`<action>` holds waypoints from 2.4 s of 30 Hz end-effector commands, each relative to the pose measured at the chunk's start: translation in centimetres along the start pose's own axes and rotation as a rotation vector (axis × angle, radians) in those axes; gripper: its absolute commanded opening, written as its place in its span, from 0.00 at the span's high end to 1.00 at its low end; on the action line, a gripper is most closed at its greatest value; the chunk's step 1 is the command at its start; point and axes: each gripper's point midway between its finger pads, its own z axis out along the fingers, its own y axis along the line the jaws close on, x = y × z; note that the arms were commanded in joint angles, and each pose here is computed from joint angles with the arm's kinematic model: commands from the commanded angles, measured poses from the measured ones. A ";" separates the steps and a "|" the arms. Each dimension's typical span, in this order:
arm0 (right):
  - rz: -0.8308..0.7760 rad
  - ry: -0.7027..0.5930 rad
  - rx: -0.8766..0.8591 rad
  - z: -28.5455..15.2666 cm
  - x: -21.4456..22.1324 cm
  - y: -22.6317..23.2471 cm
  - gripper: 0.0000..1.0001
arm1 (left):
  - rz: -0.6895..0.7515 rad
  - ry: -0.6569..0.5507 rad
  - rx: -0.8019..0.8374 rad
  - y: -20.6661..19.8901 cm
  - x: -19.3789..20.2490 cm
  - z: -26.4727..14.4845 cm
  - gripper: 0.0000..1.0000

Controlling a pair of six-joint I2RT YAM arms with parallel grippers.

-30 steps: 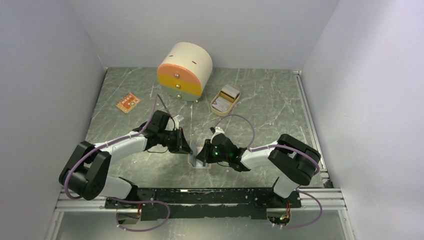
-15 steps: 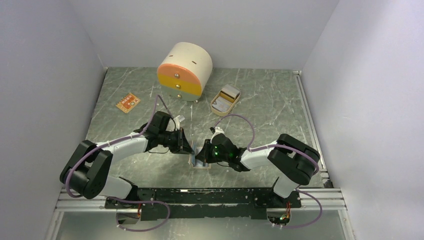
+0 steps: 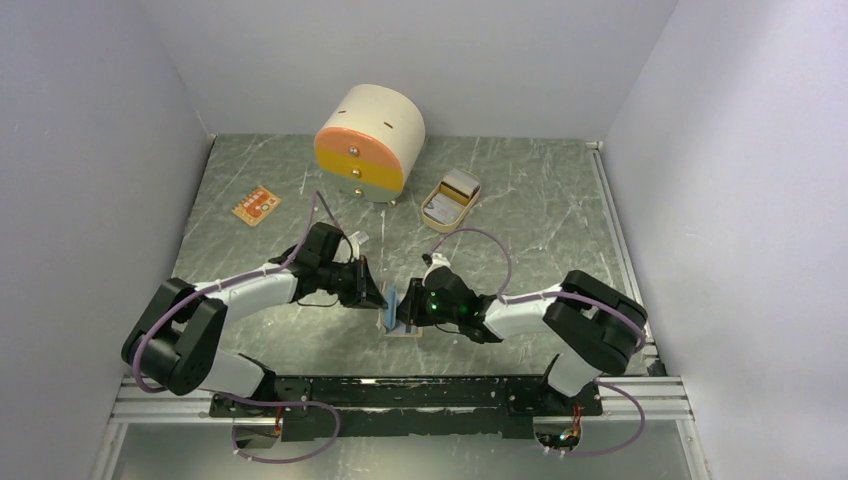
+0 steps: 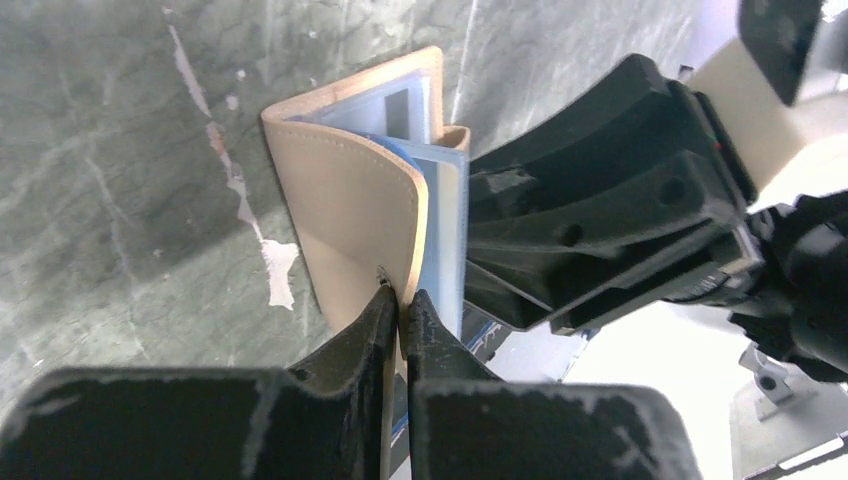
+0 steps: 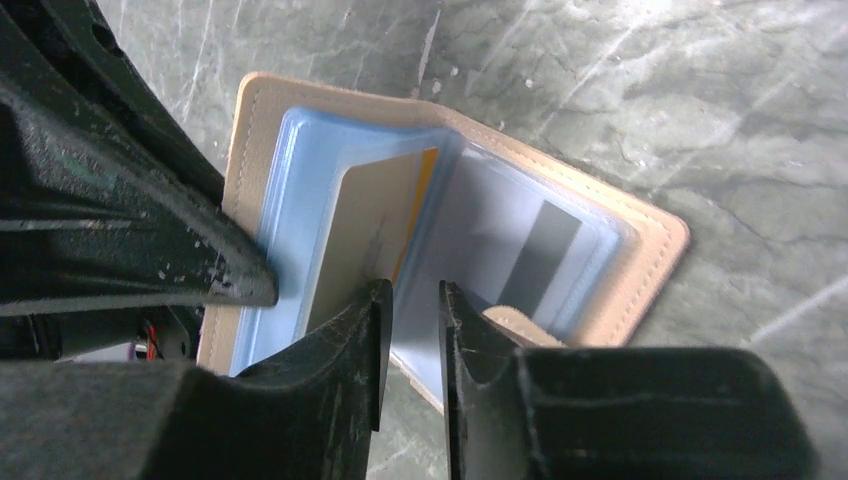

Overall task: Put the credit cards into the card holder
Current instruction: Turn over the card slot in the card holder, then pick up the credit card from the storage box.

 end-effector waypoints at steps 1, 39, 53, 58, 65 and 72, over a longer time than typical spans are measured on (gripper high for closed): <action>-0.017 -0.002 0.082 -1.9 -0.2 -1.0 0.70 | -0.017 -0.001 -0.197 2.9 -0.1 -0.3 0.91; -0.633 -0.431 0.660 -9.8 -29.3 -9.3 0.28 | 0.054 -0.003 -0.097 0.5 0.0 -1.1 0.86; -0.878 -0.224 0.691 -2.9 -34.7 -15.6 0.25 | 0.065 0.021 -0.028 -0.6 1.0 -1.5 0.87; -0.914 -0.190 0.681 -1.2 -34.9 -16.5 0.25 | 0.070 0.023 -0.013 -0.9 1.0 -1.5 0.86; -0.955 -0.115 0.683 0.3 -34.0 -18.0 0.25 | 0.068 0.036 0.014 -1.3 1.0 -1.2 0.86; -0.981 -0.093 0.725 0.8 -33.9 -19.3 0.25 | 0.066 0.034 0.012 -1.4 0.9 -1.1 0.86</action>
